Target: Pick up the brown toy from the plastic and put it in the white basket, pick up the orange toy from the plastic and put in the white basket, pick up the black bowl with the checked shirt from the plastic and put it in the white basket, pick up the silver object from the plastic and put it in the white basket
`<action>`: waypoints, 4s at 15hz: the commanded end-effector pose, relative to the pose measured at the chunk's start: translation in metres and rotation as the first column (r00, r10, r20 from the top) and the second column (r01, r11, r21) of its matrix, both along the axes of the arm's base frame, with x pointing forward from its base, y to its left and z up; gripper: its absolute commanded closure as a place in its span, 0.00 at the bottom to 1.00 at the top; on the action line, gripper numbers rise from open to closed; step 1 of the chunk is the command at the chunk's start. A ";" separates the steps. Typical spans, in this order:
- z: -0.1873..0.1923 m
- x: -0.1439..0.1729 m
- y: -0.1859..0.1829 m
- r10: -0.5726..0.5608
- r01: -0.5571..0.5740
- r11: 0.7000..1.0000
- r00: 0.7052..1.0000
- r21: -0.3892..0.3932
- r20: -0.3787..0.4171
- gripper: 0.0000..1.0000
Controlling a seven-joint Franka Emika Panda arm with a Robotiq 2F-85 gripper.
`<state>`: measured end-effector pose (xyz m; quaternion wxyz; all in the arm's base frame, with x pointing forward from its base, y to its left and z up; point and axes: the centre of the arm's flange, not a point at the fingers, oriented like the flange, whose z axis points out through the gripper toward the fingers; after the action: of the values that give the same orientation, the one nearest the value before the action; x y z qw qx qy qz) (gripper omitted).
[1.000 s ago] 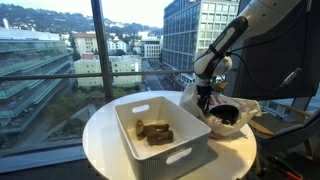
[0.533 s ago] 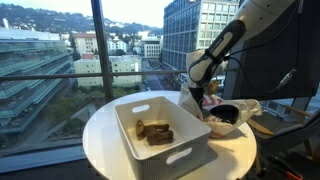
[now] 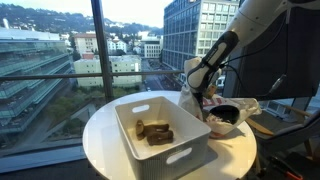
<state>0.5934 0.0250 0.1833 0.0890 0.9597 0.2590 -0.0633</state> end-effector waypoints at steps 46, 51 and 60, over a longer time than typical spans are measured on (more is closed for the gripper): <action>0.263 -0.041 0.184 0.542 -0.525 0.809 0.840 -0.266 -0.009 0.01; 0.230 -0.050 0.065 0.346 -0.364 0.928 0.922 -0.082 -0.175 0.00; 0.098 -0.055 -0.040 0.121 -0.109 0.993 0.862 0.054 -0.491 0.00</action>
<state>0.5284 0.0051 0.3050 0.0478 0.8941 0.3480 -0.2779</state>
